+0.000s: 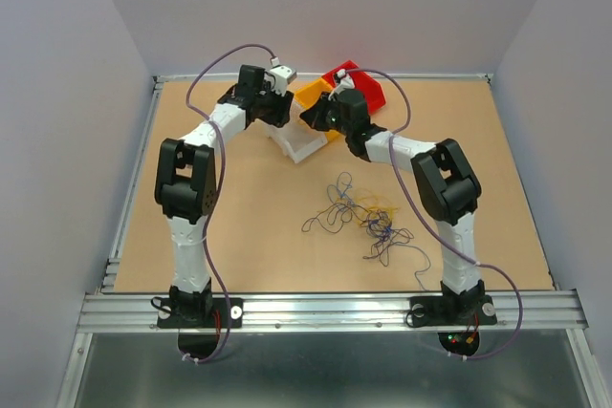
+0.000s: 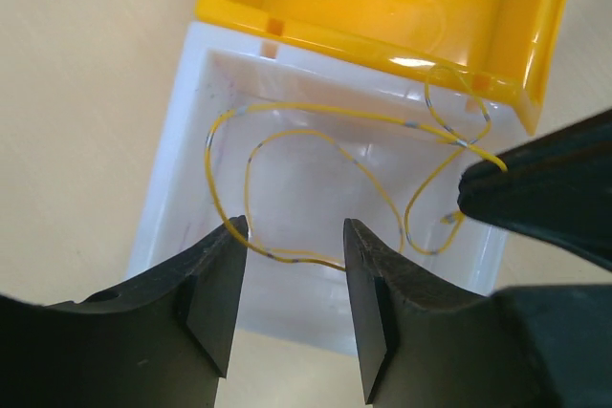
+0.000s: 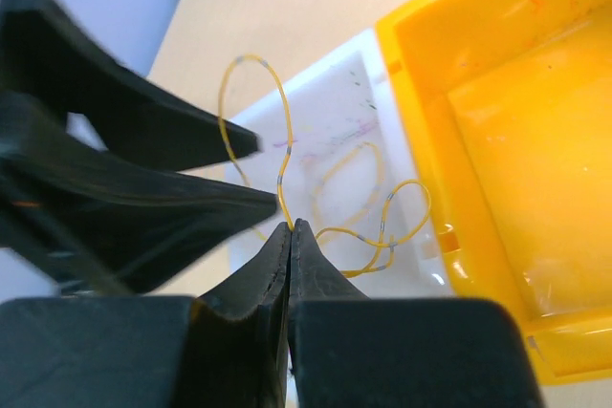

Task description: Untangle the cables

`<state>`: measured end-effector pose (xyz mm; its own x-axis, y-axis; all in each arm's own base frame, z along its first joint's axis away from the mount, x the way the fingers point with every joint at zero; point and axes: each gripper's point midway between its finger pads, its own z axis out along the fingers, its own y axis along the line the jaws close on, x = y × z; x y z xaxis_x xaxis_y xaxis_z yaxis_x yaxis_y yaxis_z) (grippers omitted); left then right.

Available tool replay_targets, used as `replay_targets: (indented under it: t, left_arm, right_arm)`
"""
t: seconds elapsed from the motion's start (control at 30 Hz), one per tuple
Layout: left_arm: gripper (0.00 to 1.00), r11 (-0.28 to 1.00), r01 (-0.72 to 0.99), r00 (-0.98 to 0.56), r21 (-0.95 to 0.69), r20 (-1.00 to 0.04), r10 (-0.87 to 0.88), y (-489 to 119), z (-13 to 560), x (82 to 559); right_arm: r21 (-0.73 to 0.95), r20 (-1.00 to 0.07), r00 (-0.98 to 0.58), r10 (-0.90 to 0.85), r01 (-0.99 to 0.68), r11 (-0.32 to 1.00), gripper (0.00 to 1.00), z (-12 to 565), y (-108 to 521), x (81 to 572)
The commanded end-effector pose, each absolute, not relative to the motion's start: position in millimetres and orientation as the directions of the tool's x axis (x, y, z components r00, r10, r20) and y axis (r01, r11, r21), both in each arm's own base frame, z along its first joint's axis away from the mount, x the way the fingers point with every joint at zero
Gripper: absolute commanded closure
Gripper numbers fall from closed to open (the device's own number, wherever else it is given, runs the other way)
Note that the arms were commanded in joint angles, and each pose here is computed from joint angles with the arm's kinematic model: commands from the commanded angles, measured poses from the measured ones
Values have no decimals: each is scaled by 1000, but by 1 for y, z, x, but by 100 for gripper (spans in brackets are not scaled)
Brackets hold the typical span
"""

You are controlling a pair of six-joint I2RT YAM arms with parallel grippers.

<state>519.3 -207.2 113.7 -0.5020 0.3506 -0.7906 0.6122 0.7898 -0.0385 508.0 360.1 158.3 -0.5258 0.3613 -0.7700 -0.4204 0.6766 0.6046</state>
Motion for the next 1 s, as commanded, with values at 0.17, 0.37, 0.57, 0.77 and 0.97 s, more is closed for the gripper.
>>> replay_targets:
  t: [0.17,0.37,0.57,0.77,0.97]
  left_arm:
    - [42,766,642,-409,-27,-857,312,-203,177,510]
    - [41,768,640,-399,-30,-867,299,-197,188,508]
    - [42,791,610,-383,-45,-891,244,-181,198,514]
    - [43,827,559,-368,-63,-913,179,-156,204,523]
    - [44,846,530,-351,-58,-923,157,-146,202,532]
  right_arm:
    - [587,-775,-534,338,-409,698,100,141,390,524]
    - [537,-782,-552,288,-363,762,99,105,399,528]
    - [441,-793,-571,212,-299,846,99,64,402,526]
    - [379,-774,-615,153,-256,889,99,31,389,521]
    - [352,-798,-590,125,-287,891,99,56,386,512]
